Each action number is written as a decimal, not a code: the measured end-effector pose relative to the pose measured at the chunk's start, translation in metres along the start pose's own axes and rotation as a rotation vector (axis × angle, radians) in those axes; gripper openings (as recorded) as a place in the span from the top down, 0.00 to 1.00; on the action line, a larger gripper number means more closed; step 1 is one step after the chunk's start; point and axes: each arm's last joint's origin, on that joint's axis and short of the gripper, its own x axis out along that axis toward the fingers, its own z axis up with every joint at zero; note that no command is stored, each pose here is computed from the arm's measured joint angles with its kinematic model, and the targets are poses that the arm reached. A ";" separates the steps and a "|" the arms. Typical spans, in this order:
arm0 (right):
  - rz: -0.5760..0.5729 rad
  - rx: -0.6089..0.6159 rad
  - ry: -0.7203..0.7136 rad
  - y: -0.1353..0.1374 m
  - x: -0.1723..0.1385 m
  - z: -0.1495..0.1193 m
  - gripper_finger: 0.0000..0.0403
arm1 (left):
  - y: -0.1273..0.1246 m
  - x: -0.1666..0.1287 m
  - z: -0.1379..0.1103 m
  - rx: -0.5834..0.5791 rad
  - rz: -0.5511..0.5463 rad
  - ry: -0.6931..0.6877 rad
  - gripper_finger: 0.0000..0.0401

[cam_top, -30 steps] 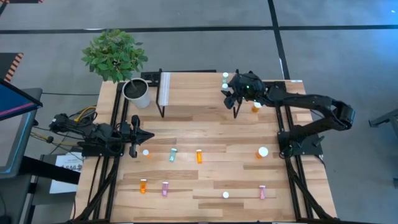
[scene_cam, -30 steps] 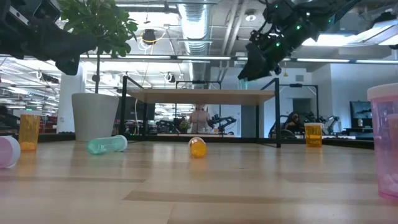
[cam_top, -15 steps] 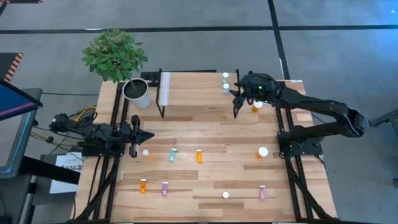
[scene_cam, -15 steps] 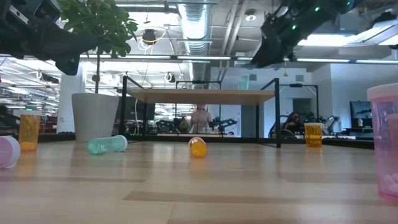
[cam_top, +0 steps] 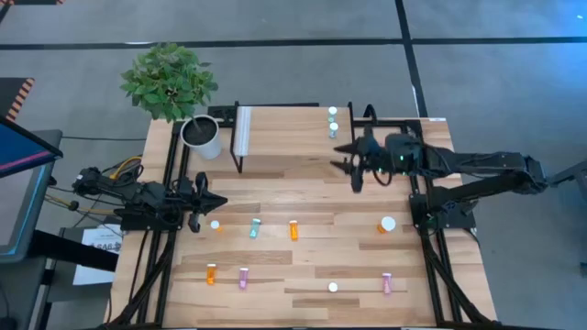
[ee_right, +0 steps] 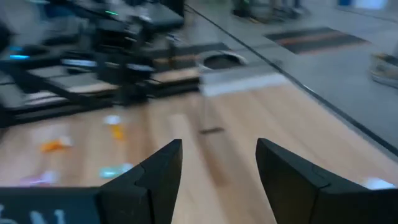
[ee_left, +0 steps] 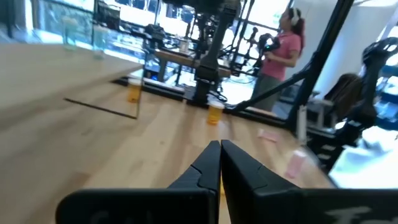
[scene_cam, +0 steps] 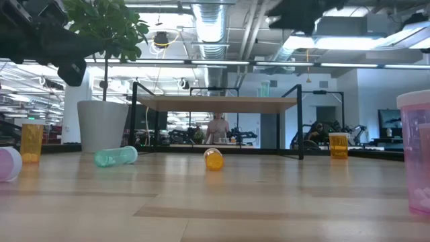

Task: Pick and place medicine bottles onto shelf by color
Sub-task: Put the blue pill bottle on the shelf aligned with the other blue pill bottles

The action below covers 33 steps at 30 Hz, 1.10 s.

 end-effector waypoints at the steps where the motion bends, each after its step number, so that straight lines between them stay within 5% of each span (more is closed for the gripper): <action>1: 0.016 -0.007 -0.004 0.007 0.001 -0.001 0.43 | 0.000 0.000 0.000 -0.016 -0.009 0.003 0.99; 17: -0.007 -0.063 -0.061 0.060 -0.022 -0.003 0.43 | -0.006 0.019 -0.008 -0.101 -0.019 0.112 0.69; 26: -0.021 -0.066 -0.082 0.070 -0.028 -0.003 0.43 | -0.024 0.048 0.017 0.000 0.087 0.300 0.66; 33: 0.021 -0.075 -0.081 0.079 -0.033 -0.005 0.43 | -0.033 0.075 0.009 -0.020 0.140 0.450 0.66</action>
